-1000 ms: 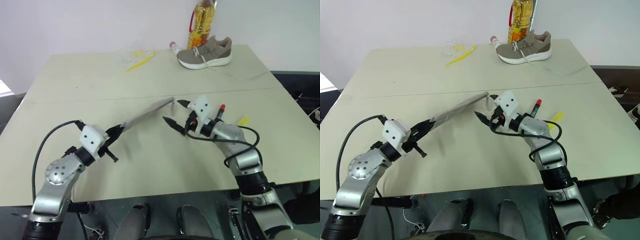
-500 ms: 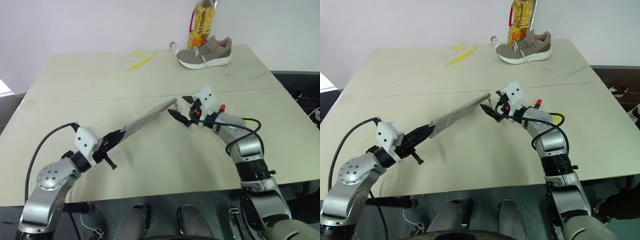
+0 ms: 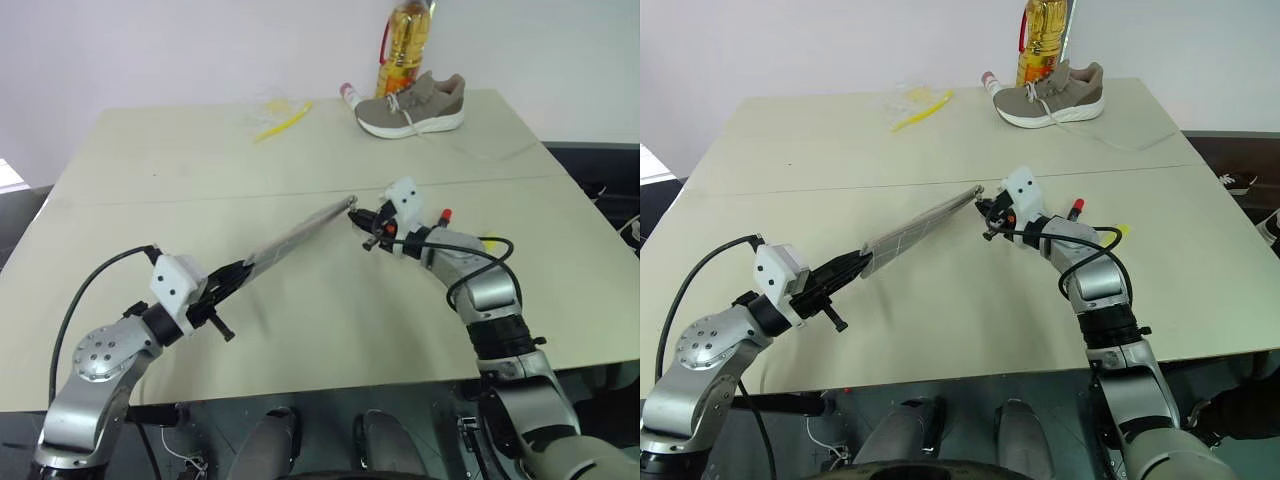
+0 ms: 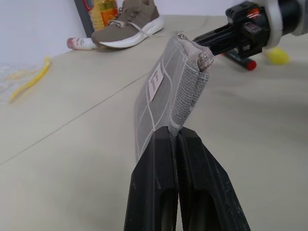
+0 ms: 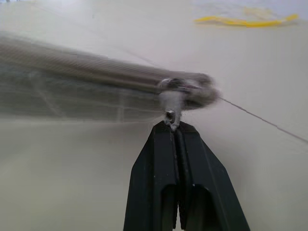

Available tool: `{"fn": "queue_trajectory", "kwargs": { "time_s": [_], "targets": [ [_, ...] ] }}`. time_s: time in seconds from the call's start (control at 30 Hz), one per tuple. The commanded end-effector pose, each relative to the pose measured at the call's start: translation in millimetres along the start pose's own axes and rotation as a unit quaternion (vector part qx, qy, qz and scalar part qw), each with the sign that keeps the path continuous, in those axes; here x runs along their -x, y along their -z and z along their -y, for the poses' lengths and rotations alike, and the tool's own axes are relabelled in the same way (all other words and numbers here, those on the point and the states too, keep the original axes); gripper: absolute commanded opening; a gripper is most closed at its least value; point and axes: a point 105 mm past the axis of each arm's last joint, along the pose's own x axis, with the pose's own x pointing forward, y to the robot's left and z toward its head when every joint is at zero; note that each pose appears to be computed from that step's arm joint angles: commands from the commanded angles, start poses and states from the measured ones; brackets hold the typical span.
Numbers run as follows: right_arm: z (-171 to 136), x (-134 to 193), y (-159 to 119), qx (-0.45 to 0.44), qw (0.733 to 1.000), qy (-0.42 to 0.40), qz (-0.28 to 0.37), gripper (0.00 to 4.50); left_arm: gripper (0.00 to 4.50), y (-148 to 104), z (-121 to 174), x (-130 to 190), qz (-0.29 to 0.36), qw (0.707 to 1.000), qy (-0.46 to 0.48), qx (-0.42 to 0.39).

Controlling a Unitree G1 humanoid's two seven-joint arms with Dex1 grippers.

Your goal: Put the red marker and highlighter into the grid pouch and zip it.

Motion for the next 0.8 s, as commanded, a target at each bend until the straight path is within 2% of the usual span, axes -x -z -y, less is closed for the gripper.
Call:
{"fn": "queue_trajectory", "kwargs": {
  "time_s": [0.03, 0.17, 0.43, 0.67, 0.8],
  "targets": [
    [-22, 1, -21, 0.058, 0.997, -0.043, 0.024, 0.05, 0.00, -1, 6, -15, 0.012, 1.000, -0.001, -0.023],
    [-43, 8, -25, 0.120, 0.989, -0.087, 0.013, 0.05, 0.00, 4, 20, -46, 0.030, 0.999, -0.007, -0.028],
    [-72, 26, -41, 0.158, 0.975, -0.158, 0.018, 0.05, 0.00, 7, 33, -85, 0.053, 0.998, -0.015, -0.033],
    [-88, 37, -37, 0.175, 0.965, -0.195, 0.002, 0.05, 0.00, 3, 36, -100, 0.074, 0.997, -0.019, -0.029],
    [-76, 40, -36, 0.161, 0.972, -0.170, -0.008, 0.05, 0.00, 3, 32, -99, 0.076, 0.996, -0.037, -0.027]
  ]
}}
